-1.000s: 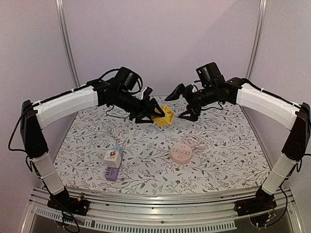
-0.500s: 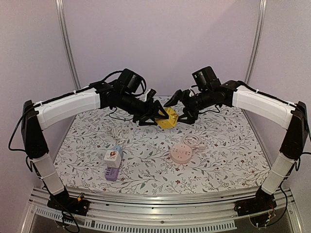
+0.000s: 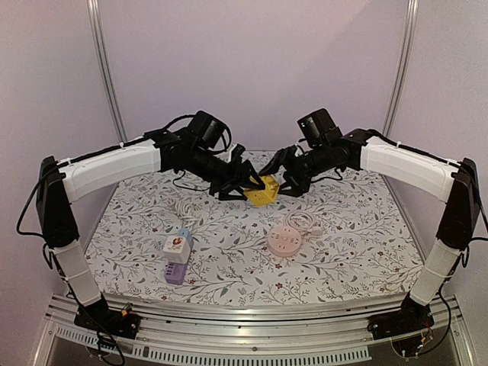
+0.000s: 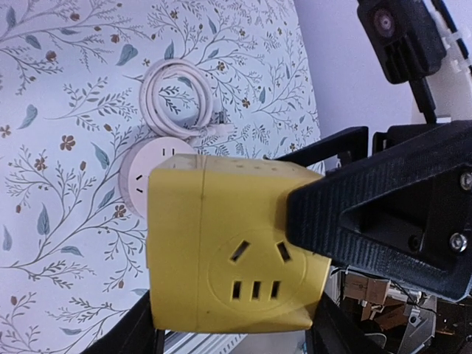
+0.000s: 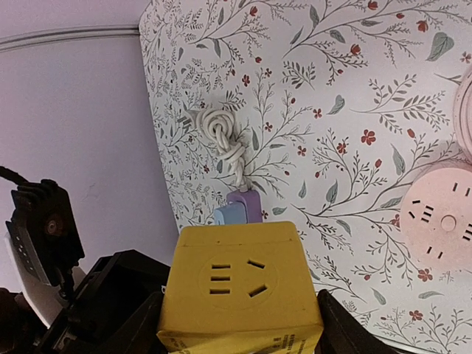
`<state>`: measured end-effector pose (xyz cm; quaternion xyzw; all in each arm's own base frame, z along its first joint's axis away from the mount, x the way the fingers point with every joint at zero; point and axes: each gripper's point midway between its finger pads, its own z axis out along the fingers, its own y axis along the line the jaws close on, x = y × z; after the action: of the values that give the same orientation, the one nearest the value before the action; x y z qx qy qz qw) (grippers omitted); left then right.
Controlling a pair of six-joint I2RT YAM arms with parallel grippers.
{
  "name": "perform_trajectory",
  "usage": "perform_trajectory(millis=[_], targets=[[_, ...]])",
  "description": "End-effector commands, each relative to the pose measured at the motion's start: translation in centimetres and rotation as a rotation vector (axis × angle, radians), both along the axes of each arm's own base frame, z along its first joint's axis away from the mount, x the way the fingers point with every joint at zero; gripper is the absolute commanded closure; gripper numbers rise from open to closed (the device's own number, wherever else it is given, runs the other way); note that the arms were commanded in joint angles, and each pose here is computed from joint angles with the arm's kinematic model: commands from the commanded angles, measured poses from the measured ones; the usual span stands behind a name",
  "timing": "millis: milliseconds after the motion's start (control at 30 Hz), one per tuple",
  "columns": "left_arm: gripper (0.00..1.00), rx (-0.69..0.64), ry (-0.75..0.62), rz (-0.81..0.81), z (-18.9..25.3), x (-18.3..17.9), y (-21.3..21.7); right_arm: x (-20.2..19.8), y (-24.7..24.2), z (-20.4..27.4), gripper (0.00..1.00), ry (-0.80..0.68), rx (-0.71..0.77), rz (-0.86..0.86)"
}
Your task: Insert the plug
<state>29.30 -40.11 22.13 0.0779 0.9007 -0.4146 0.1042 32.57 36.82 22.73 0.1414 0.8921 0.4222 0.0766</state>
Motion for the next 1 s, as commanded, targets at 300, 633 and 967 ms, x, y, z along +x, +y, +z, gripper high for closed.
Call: perform_trajectory(millis=[300, 633, 967], targets=[[0.33, -0.010, -0.064, -0.075, 0.9, -1.4, 0.0, -0.7, 2.0, 1.4, 0.84, -0.106, 0.019, 0.087], [0.00, -0.002, -0.120, -0.036, 2.3, -1.8, 2.9, -0.4, 2.4, 3.3, 0.87, -0.186, 0.052, 0.122], [0.00, -0.104, -0.212, 0.045, 6.0, -0.9, 8.5, -0.4, 2.0, 6.7, 0.92, -0.314, 0.085, 0.180]])
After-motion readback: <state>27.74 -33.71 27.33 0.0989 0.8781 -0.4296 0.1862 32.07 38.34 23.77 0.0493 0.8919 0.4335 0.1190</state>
